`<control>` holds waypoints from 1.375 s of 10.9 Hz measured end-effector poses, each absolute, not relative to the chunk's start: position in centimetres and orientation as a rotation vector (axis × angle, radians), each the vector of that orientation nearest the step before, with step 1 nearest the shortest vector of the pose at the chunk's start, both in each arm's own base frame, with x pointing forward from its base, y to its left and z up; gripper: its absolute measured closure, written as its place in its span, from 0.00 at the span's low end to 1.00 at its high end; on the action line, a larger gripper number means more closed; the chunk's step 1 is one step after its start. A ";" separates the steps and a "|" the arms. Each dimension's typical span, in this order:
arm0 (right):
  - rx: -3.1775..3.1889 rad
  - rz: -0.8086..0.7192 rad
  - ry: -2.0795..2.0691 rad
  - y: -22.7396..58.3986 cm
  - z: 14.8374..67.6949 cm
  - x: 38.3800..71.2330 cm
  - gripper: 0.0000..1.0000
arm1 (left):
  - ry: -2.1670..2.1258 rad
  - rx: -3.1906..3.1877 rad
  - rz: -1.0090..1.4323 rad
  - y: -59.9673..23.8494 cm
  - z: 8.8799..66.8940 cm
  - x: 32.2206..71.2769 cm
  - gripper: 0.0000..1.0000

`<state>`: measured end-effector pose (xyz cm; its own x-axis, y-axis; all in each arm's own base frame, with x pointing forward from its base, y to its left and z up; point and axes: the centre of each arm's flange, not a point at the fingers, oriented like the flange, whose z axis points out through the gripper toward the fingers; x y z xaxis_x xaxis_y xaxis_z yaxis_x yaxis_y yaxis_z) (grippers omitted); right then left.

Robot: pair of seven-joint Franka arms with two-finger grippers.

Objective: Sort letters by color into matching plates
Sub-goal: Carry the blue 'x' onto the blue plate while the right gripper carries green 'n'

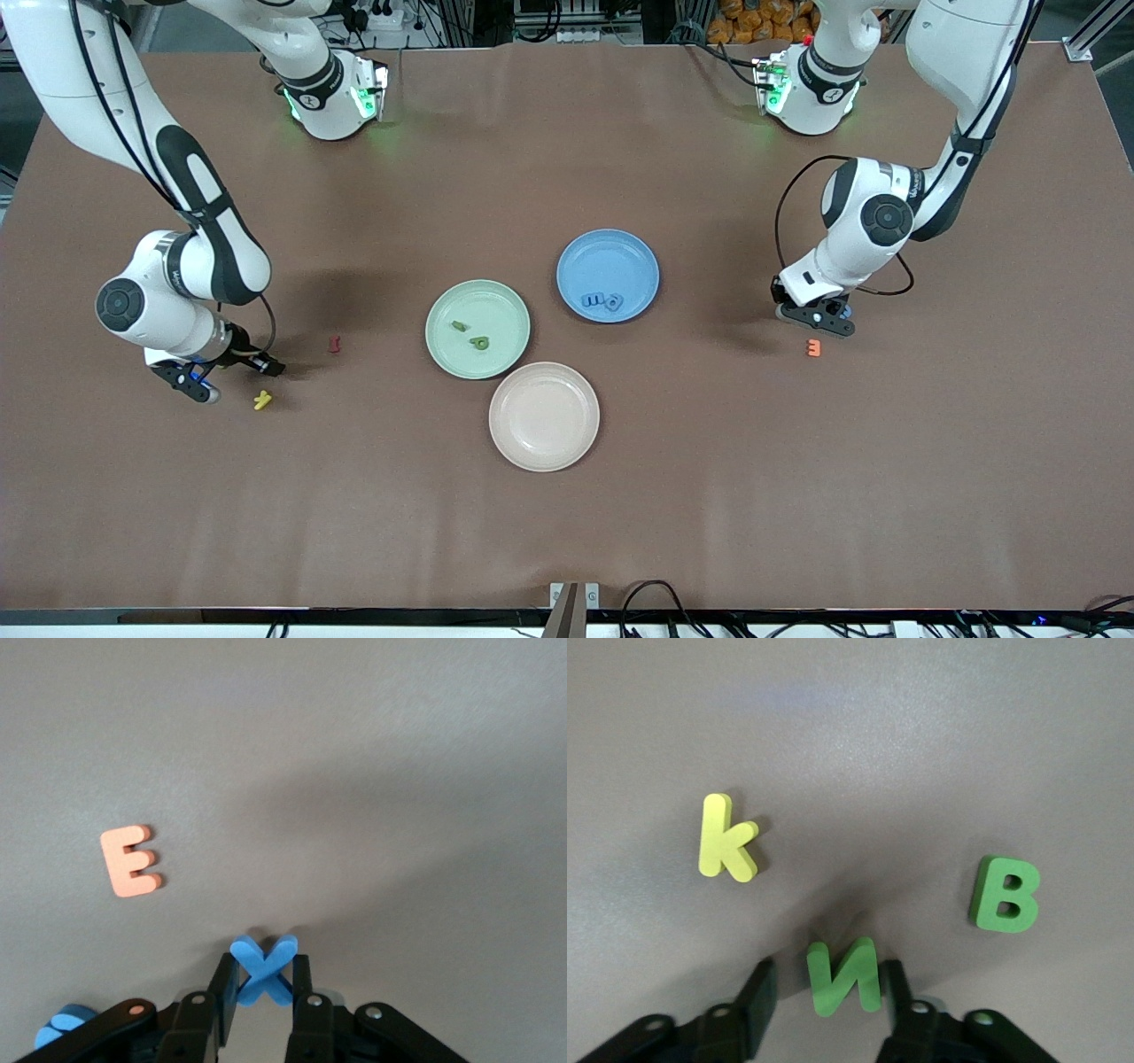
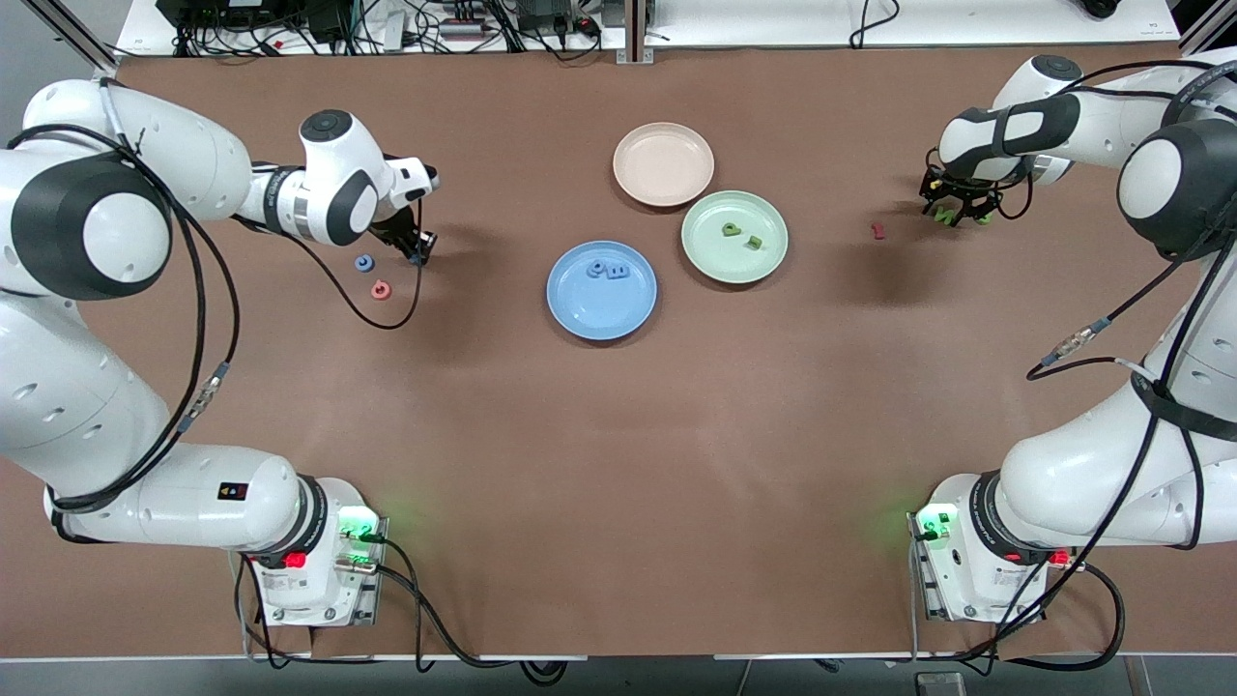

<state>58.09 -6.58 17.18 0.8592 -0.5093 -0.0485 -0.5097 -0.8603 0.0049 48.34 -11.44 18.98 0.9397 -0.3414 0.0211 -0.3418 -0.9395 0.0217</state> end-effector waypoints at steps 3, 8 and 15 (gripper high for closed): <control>-3.021 0.071 0.825 -6.5 17.4 58.1 0.56 | -0.502 3.045 0.017 -13.5 19.9 48.7 0.72; -3.021 0.071 0.825 -6.6 17.4 58.1 0.61 | -0.456 3.034 -0.019 -18.4 21.9 48.9 0.72; -3.021 0.068 0.822 -6.6 17.5 58.1 0.67 | -0.300 3.028 -0.047 -26.3 24.7 48.1 0.72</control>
<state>58.12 -6.56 17.55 0.8612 -0.5062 -0.0447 -0.5067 -0.8621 0.0019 48.06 -26.26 24.70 0.9802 -0.1970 -0.0208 -0.1940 -0.9758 0.1011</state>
